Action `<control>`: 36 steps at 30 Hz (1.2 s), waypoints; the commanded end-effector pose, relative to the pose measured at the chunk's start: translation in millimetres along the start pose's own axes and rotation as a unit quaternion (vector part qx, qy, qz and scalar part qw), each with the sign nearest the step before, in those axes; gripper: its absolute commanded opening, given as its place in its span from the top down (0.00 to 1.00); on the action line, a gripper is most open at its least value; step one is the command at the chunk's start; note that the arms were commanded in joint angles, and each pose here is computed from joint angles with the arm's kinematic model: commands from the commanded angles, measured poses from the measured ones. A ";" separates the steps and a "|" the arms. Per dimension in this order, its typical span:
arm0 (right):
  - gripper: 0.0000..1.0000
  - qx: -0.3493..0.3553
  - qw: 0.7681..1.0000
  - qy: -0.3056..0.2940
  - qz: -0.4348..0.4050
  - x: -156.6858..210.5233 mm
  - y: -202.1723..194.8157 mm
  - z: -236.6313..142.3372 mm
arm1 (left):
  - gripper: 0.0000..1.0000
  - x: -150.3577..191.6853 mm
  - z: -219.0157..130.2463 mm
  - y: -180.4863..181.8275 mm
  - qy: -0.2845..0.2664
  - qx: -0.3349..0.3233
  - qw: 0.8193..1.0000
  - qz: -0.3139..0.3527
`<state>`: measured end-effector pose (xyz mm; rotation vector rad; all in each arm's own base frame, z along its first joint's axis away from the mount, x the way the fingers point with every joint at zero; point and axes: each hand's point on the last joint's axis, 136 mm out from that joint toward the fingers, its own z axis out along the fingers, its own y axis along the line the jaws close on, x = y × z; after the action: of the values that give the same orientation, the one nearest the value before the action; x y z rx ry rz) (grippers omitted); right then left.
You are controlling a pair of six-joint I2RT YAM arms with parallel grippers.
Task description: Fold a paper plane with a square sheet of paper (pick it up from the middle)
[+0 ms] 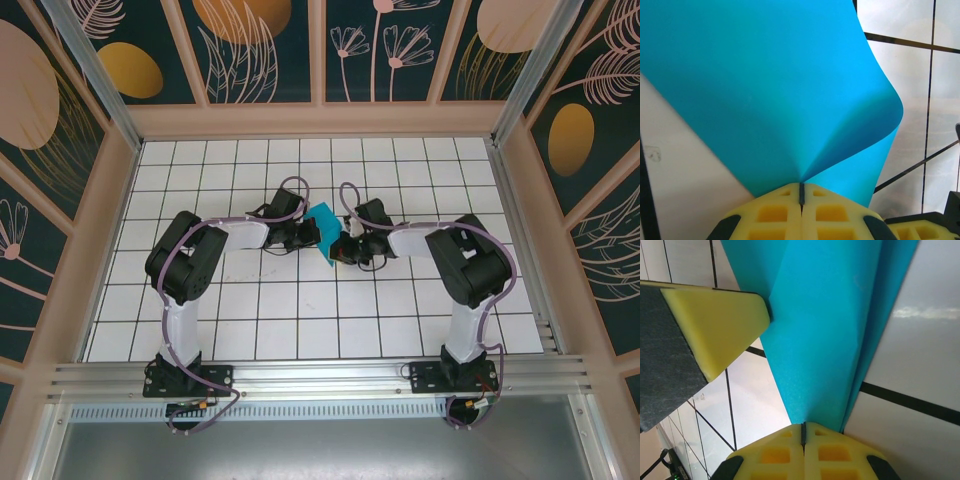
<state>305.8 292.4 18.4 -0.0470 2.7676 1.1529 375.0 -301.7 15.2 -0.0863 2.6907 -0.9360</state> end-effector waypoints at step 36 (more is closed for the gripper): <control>0.96 0.020 0.995 -0.011 0.098 -8.8 -11.9 4.9 | 0.96 -27.8 -44.6 -28.9 -0.075 0.010 0.997 0.023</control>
<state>334.6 289.1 18.8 0.1274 2.7532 1.1628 380.5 -298.0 40.2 -0.0499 2.6300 -0.9033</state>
